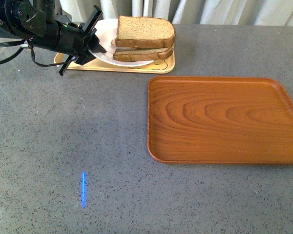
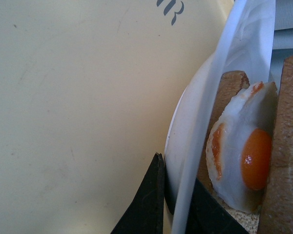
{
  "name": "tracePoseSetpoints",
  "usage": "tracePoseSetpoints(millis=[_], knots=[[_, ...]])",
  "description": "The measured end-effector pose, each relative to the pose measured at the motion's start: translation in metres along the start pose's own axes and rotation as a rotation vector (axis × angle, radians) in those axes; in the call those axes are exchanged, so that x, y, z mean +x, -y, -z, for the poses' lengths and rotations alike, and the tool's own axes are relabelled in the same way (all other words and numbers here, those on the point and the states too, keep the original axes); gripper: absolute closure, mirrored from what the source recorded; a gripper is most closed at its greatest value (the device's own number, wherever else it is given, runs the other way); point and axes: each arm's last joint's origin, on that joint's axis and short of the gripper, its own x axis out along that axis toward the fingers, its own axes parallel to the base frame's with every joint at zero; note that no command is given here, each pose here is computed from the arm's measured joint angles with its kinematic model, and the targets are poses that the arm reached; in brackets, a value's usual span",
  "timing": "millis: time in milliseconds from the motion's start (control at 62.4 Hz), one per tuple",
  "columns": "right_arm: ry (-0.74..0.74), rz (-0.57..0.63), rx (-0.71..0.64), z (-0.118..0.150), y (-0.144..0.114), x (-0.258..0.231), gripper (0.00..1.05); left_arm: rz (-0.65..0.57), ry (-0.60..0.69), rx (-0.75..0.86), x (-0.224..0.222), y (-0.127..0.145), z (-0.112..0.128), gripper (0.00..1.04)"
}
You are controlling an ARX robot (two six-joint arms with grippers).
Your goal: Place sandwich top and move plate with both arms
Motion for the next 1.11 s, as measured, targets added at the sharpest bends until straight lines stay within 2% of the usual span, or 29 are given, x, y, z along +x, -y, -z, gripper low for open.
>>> tracePoseSetpoints(millis=[208, 385, 465, 513, 545, 737, 801, 1106], knots=[[0.000, 0.000, 0.000, 0.000, 0.000, 0.000, 0.09, -0.005, -0.002, -0.016, 0.004, -0.002, -0.005, 1.00], [0.000, 0.000, 0.000, 0.000, 0.000, 0.000, 0.09, -0.004, 0.014, -0.021, 0.002, -0.004, -0.009, 0.72], [0.000, 0.000, 0.000, 0.000, 0.000, 0.000, 0.09, -0.002, 0.019, -0.021, 0.001, -0.006, -0.011, 0.62], [0.000, 0.000, 0.000, 0.000, 0.000, 0.000, 0.09, 0.002, 0.022, -0.022, 0.000, -0.008, -0.013, 0.52], [0.000, 0.000, 0.000, 0.000, 0.000, 0.000, 0.09, 0.004, 0.023, -0.023, -0.001, -0.008, -0.013, 0.50], [0.000, 0.000, 0.000, 0.000, 0.000, 0.000, 0.09, 0.015, 0.055, -0.029, -0.011, -0.010, -0.025, 0.17], [0.000, 0.000, 0.000, 0.000, 0.000, 0.000, 0.09, 0.016, 0.064, -0.031, -0.014, -0.010, -0.029, 0.08], [0.000, 0.000, 0.000, 0.000, 0.000, 0.000, 0.09, 0.012, 0.134, -0.072, -0.034, -0.027, -0.048, 0.09]])
